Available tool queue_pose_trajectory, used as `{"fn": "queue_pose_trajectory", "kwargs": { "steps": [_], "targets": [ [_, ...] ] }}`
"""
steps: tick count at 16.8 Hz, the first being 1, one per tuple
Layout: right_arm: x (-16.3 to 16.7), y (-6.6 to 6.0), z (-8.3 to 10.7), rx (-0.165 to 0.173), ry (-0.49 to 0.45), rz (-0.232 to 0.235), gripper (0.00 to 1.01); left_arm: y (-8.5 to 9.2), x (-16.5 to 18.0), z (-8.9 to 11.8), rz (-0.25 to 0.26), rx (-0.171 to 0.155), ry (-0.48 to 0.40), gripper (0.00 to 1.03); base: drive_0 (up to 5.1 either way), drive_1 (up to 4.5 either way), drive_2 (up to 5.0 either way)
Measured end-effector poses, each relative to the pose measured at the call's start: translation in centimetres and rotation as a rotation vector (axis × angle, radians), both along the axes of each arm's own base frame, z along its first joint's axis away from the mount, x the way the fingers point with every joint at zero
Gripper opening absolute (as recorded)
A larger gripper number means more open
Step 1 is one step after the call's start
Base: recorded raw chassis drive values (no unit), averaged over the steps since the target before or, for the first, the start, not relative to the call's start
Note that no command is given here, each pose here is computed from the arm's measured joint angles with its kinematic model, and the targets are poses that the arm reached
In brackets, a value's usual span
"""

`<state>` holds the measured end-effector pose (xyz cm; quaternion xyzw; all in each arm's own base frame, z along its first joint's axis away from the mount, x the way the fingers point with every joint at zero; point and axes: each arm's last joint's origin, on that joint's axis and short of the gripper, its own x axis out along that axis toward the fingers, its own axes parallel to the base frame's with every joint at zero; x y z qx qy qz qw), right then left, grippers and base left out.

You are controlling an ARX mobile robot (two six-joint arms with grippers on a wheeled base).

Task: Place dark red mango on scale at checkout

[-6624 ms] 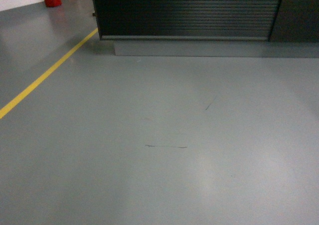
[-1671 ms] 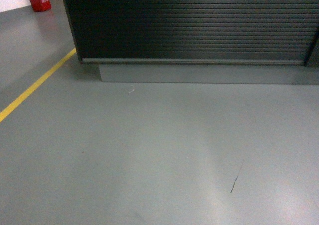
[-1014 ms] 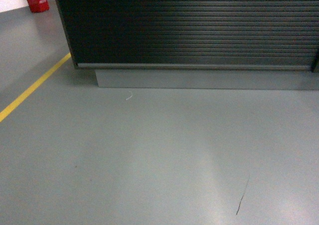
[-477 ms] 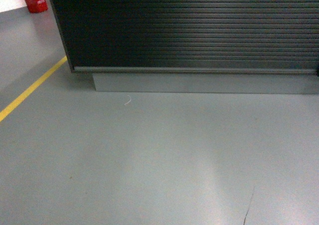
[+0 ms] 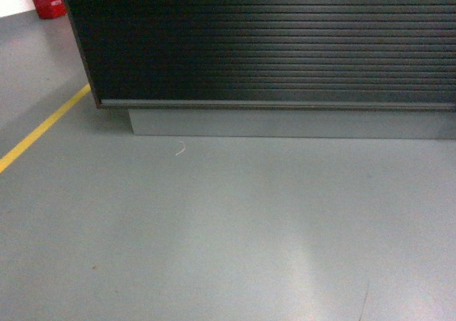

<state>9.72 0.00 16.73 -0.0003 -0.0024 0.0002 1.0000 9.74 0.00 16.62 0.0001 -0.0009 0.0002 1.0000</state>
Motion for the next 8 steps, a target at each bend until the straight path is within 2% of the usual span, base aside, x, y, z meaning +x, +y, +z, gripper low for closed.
{"fn": "queue_pose_trajectory", "kwargs": {
  "steps": [8],
  "targets": [
    [0.00,0.00,0.00,0.000,0.000,0.000,0.98,0.00,0.00,0.00,0.000,0.000,0.000,0.98,0.0,1.77,-1.9]
  ]
}}
